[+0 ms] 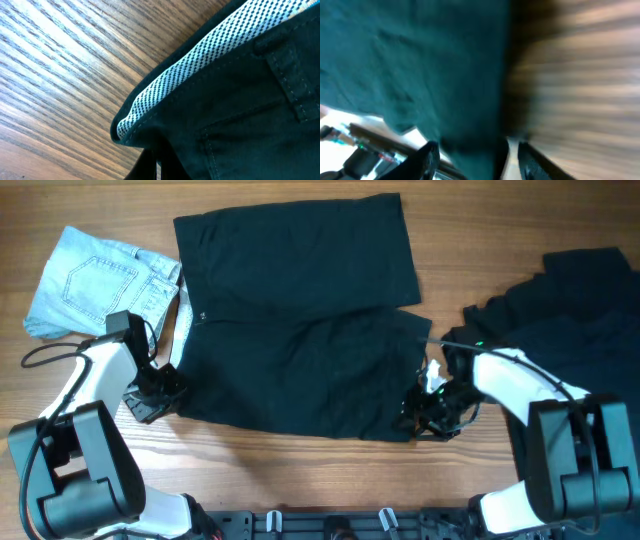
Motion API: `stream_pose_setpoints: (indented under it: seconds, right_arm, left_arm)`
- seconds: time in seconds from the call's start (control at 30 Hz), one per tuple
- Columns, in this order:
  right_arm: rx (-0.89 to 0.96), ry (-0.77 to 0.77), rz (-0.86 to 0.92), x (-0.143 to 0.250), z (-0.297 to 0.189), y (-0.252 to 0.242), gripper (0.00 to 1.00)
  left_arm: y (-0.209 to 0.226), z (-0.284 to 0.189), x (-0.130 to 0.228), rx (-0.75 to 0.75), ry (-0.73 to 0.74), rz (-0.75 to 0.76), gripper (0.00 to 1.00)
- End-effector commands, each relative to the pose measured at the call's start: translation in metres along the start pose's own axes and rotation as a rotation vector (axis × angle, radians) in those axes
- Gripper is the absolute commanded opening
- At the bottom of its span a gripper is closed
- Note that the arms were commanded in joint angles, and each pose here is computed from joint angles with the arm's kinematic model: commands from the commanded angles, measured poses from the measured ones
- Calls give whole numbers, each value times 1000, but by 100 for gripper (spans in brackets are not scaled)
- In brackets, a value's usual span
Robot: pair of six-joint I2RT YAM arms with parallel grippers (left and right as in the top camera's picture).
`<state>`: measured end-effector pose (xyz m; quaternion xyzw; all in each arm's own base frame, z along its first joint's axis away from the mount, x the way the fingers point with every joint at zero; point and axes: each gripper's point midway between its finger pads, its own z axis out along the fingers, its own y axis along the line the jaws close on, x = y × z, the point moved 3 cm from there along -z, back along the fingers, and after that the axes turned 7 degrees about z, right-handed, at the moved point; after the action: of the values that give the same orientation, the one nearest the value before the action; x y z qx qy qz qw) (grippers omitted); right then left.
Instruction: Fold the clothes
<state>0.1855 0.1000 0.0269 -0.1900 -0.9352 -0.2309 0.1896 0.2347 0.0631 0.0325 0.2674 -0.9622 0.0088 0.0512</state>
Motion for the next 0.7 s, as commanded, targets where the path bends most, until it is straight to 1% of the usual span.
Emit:
stream_pose_setpoints:
  seconds: [0.0, 0.03, 0.07, 0.1, 0.17, 0.27, 0.4, 0.5, 0.53, 0.6, 0.67]
  right_arm:
    - [1, 12, 42, 7, 16, 7, 53]
    - [37, -4, 59, 6, 18, 5, 48]
    - [57, -17, 70, 5, 18, 2, 33]
    - [76, -30, 74, 3, 17, -1, 22]
    - [148, -53, 87, 2, 14, -13, 13]
    - [185, -76, 75, 3, 4, -18, 6]
    - [153, -194, 14, 0, -32, -3, 4]
    - [208, -407, -1, -2, -95, 4, 4]
    - [231, -501, 6, -1, -126, 5, 4]
    - [216, -583, -7, 2, -157, 11, 5]
    - [194, -624, 6, 3, -179, 15, 5]
  left_arm:
    - [0, 4, 4, 11, 26, -5, 4]
    - [0, 4, 4, 10, 26, -5, 4]
    - [0, 4, 4, 11, 26, -5, 4]
    - [0, 4, 4, 11, 26, -5, 4]
    - [0, 3, 4, 11, 25, -5, 4]
    - [-1, -6, 1, 11, 23, -5, 4]
    - [-5, -34, -3, 40, -4, -8, 4]
    - [-24, -59, 7, 192, -17, -1, 4]
    - [-28, -68, 11, 233, -29, 3, 4]
    - [-28, -85, 19, 256, -67, 9, 4]
    - [-26, -103, 28, 273, -128, 18, 4]
